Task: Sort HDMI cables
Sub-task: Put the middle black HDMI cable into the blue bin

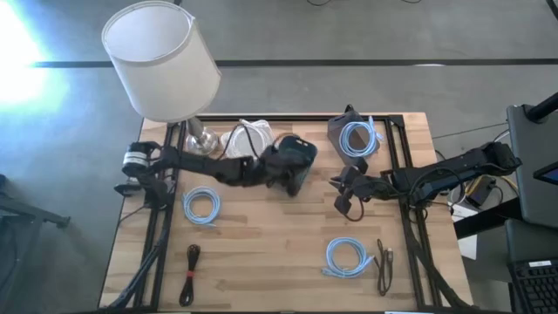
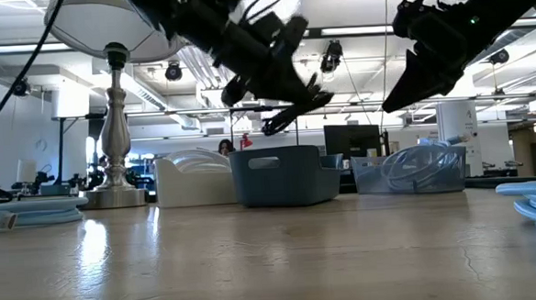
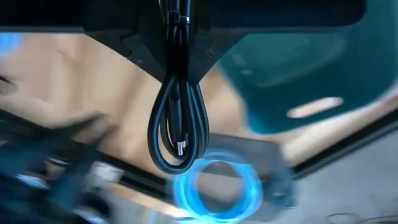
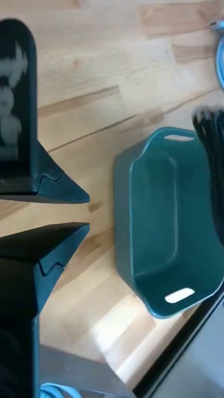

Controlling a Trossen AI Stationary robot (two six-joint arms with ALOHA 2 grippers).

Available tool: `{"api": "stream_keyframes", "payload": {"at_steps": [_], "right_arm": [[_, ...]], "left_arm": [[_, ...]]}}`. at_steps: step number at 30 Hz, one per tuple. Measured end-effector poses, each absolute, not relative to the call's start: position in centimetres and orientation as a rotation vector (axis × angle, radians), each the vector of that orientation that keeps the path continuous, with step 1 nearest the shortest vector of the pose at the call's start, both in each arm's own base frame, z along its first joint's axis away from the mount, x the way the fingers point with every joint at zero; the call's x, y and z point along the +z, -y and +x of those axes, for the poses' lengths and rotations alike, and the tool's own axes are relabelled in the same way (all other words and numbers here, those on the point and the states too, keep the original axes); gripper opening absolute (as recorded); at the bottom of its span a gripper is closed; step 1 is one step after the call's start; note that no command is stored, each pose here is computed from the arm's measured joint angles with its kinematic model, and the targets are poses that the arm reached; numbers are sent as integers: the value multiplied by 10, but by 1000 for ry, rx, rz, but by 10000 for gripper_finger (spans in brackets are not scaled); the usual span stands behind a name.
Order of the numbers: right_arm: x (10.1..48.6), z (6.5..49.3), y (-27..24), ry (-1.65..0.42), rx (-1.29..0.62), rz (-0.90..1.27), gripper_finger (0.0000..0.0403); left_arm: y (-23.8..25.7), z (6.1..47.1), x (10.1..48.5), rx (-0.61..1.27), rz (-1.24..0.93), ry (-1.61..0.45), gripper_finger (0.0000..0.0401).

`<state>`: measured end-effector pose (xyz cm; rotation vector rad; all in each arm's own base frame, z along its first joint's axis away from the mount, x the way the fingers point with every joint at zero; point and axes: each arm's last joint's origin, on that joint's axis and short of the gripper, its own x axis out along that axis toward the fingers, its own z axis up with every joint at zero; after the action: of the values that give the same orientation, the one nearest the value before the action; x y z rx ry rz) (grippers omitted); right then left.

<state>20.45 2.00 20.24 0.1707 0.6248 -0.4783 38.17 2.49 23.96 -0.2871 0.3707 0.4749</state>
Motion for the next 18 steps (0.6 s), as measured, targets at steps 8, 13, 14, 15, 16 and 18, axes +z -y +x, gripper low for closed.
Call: {"api": "stream_keyframes", "payload": {"at_steps": [8,13,14,15,16,18], "right_arm": [[202,204,-20,-622,-482,180,52],[202,204,-20,-621,-483,178,52],[202,204,-20,-621,-483,177,52],[202,204,-20,-621,-483,177,52],[202,204,-20,-621,-483,177,52],[202,205,-20,-620,-483,177,52]], "left_arm": [[-72,377,232,602,-312,-374,53],[-78,380,221,617,-312,-404,60],[-78,381,218,616,-311,-413,60],[-78,382,214,614,-311,-423,61],[-77,383,210,613,-310,-434,61],[-77,385,203,616,-309,-458,62]]}}
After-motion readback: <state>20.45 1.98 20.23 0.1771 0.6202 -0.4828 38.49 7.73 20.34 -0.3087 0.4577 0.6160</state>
